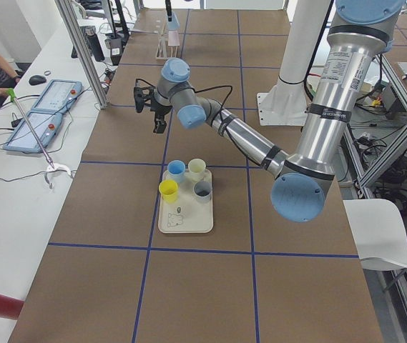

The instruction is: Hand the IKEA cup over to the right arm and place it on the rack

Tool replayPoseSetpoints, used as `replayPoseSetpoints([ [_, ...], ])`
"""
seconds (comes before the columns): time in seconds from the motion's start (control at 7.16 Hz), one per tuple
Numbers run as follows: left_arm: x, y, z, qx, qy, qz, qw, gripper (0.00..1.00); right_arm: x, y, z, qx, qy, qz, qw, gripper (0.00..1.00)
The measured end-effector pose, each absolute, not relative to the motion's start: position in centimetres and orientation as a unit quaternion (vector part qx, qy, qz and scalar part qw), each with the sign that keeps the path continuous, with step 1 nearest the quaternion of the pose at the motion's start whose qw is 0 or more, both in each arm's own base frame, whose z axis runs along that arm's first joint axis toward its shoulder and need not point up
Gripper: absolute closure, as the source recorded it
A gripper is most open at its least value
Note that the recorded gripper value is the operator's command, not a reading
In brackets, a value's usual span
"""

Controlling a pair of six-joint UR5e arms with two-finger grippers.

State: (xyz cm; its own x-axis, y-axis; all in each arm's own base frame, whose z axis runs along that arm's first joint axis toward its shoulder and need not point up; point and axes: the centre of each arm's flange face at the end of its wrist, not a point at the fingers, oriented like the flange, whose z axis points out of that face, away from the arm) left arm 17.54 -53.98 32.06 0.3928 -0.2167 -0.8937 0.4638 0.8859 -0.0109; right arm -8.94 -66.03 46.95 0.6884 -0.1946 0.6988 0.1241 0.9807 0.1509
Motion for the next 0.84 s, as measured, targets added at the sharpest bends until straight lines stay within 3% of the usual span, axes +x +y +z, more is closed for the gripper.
replayPoseSetpoints([
  [0.84,17.46,-53.8,31.63,0.122,0.514,-0.206,0.824,0.0,-8.99,-66.25,47.97,0.041,-0.377,-0.09,0.921,0.74],
])
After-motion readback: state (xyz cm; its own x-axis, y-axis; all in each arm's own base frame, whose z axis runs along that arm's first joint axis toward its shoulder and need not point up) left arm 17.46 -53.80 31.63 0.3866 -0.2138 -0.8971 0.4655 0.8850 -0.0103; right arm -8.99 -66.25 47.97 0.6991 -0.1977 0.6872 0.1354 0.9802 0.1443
